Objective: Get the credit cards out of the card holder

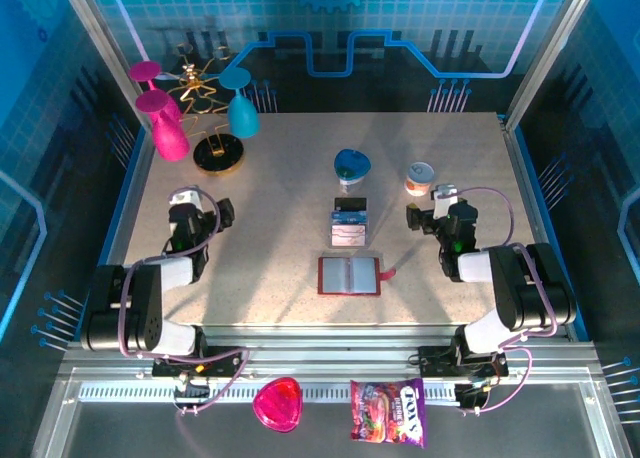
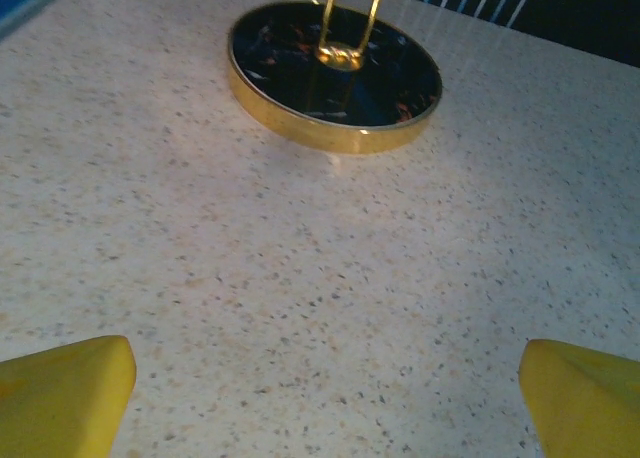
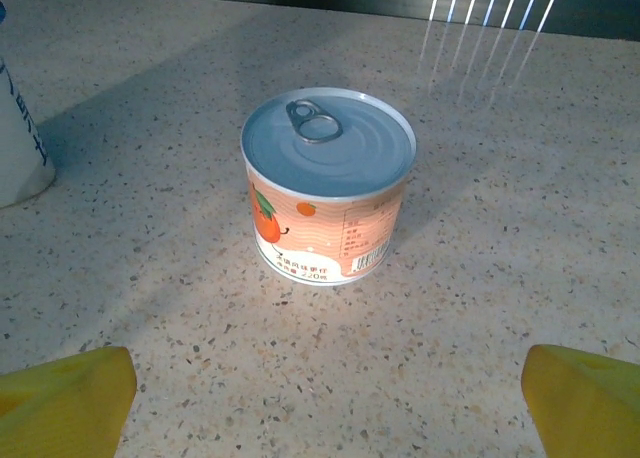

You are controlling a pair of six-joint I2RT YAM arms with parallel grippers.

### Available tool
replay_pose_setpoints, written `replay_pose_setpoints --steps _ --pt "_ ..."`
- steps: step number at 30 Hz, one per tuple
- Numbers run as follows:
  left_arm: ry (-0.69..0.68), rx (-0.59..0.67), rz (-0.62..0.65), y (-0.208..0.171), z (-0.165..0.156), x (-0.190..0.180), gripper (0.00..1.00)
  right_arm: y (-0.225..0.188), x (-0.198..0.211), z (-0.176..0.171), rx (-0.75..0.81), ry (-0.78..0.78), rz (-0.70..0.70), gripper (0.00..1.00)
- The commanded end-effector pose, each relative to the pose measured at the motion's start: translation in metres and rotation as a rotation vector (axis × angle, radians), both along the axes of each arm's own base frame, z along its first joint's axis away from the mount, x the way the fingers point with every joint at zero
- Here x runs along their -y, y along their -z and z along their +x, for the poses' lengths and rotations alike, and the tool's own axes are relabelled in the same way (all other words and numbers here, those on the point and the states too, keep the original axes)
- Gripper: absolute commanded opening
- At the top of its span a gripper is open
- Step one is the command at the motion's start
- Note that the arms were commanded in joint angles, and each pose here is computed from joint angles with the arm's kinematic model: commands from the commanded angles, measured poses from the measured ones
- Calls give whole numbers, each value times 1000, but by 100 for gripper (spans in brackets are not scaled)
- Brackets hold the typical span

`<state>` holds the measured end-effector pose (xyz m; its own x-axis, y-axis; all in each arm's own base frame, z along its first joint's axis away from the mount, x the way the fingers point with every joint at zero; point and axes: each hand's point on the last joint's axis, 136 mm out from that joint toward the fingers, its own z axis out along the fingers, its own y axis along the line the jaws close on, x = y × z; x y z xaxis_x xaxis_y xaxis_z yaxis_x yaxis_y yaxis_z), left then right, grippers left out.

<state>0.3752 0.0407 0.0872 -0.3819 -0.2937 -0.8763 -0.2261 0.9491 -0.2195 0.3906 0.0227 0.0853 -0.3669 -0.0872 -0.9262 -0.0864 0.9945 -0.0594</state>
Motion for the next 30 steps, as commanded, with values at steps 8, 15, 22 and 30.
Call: replay_pose_setpoints --steps 8,15,22,30 --pt "193 97 6 -24 21 26 99 -14 -1 8 51 -7 16 100" --pt "232 130 25 -24 17 34 99 -13 -3 8 49 -17 13 100" --pt "256 135 77 -11 20 44 99 -12 -9 8 40 -50 9 100" --pt "239 108 134 -9 23 49 100 -12 -12 8 41 -59 3 100"
